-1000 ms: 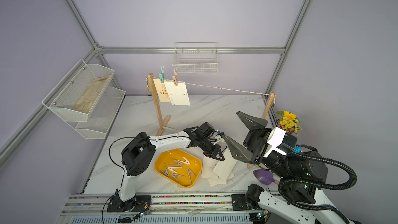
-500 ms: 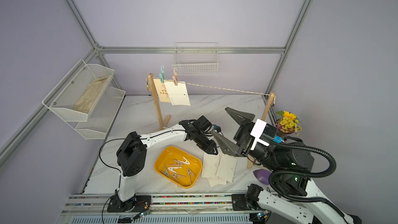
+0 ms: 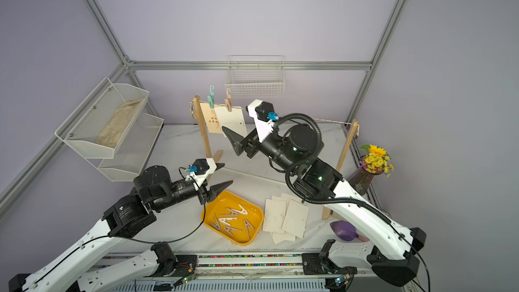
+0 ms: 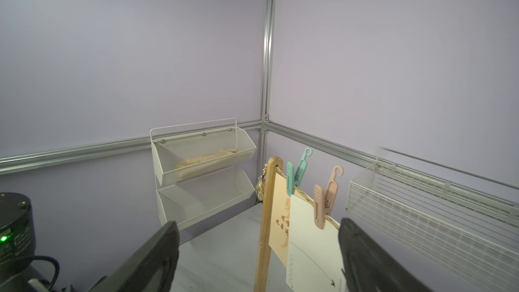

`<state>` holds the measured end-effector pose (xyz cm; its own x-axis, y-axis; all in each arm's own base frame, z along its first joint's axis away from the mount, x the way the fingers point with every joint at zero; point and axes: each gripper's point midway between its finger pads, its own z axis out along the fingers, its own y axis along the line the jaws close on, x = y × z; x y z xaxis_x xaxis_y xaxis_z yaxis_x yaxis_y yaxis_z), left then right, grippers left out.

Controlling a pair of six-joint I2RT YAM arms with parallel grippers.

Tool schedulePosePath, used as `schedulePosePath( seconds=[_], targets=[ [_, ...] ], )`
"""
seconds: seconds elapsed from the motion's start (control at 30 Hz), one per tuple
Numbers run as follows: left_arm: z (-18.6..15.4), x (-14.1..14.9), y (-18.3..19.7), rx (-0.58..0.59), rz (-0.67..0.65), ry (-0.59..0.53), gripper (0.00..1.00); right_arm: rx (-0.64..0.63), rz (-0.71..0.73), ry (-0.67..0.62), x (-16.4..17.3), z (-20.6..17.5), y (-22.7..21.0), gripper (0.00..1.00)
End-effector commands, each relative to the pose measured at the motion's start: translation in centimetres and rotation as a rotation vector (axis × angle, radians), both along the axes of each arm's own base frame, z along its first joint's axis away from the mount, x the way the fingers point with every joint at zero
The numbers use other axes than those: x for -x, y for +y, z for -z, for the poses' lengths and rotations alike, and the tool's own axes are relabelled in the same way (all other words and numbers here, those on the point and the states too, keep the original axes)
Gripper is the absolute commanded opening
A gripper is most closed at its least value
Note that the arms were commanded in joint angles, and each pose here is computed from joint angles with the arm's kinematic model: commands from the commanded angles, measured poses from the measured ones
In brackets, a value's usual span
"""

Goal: Remove the postcards from the strings
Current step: Pinch the postcard on the clothesline.

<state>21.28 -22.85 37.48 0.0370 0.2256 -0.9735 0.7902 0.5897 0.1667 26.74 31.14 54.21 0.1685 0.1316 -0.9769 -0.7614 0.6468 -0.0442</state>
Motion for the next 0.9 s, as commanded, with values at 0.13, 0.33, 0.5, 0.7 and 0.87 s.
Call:
schedulePosePath(
  seconds=[0.13,0.33,0.5,0.7,0.87],
  targets=[
    [-2.7,-6.5,3.9,0.254,-0.056,0.009,0.61,0.015,-0.149,0.124,-5.2,-1.2,1.9,0.9],
    [-5.1,-8.3,3.9,0.337,0.085,-0.005,0.61,0.038,-0.156,0.186,-7.7,0.0,0.9,0.93],
    [-5.6,-9.7,2.5,0.356,0.187,0.032,0.6,0.022,-0.134,0.22,-9.3,0.5,-0.8,0.94],
    [-6.0,-11.7,2.4,0.376,0.159,0.009,0.59,0.02,-0.135,0.235,-9.9,0.8,-1.8,0.94],
    [-5.9,-13.1,3.4,0.359,0.06,-0.044,0.59,0.024,-0.143,0.232,-9.8,1.0,-1.9,0.94]
  ],
)
